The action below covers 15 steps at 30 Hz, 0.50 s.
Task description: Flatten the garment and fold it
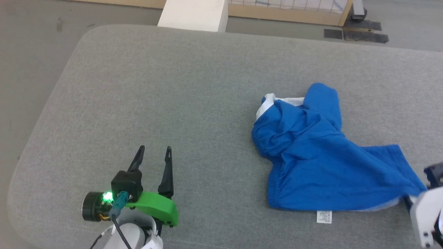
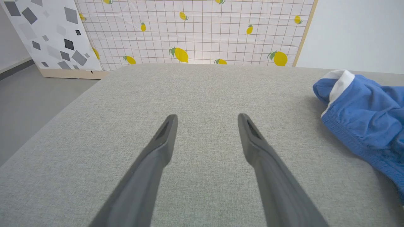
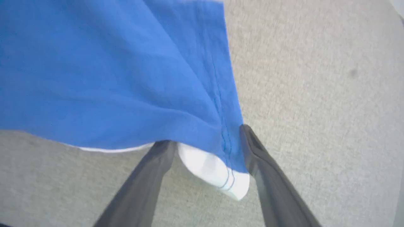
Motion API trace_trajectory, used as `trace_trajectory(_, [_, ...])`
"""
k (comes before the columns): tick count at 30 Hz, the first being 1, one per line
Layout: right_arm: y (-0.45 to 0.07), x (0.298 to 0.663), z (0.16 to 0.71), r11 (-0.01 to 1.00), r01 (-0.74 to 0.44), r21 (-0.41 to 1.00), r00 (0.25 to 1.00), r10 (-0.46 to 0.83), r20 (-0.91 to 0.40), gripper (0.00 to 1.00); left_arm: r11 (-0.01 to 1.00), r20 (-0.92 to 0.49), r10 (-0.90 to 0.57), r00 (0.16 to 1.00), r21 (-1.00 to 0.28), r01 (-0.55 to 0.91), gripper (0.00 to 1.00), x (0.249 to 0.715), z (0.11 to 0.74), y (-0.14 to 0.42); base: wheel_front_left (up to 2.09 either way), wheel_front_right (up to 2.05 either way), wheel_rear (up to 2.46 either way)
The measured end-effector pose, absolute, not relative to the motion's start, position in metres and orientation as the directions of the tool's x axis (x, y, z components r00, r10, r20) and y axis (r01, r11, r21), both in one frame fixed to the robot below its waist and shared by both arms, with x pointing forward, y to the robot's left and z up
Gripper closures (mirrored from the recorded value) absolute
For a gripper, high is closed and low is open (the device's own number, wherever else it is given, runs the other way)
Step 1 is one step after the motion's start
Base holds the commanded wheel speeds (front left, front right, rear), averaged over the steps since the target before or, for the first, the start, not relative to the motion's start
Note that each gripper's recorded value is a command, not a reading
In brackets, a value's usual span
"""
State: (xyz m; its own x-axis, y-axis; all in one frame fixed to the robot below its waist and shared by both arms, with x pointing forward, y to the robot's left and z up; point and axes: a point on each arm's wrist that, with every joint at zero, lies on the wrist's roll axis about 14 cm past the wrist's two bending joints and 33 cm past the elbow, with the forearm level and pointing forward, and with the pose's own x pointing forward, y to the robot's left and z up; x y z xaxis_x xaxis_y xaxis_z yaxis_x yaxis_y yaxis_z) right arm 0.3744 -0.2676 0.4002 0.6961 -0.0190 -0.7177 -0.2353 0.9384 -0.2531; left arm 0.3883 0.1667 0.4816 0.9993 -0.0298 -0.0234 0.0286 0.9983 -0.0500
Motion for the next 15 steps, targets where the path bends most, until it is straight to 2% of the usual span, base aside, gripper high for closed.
trace_trajectory(8, [-0.231, 0.400, 0.472, 0.972, -0.181, -0.151, 0.893, 0.098, -0.439, 0.00, 0.995, 0.021, -0.077, 0.997, -0.059, 0.078, 0.00, 0.392, 0.496, 0.151, 0.00, 0.00, 0.00])
trace_trajectory(11, [-0.228, 0.402, 0.496, 0.984, -0.137, -0.110, 0.944, 0.096, -0.315, 0.00, 0.991, 0.031, -0.107, 0.994, -0.071, 0.109, 0.00, 0.394, 0.501, 0.142, 0.00, 0.00, 0.00])
trace_trajectory(15, [-0.234, 0.399, 0.521, 0.999, -0.039, -0.038, 0.990, 0.033, -0.136, 0.00, 0.981, 0.023, -0.162, 0.986, -0.101, 0.164, 0.00, 0.397, 0.504, 0.125, 0.00, 0.00, 0.00])
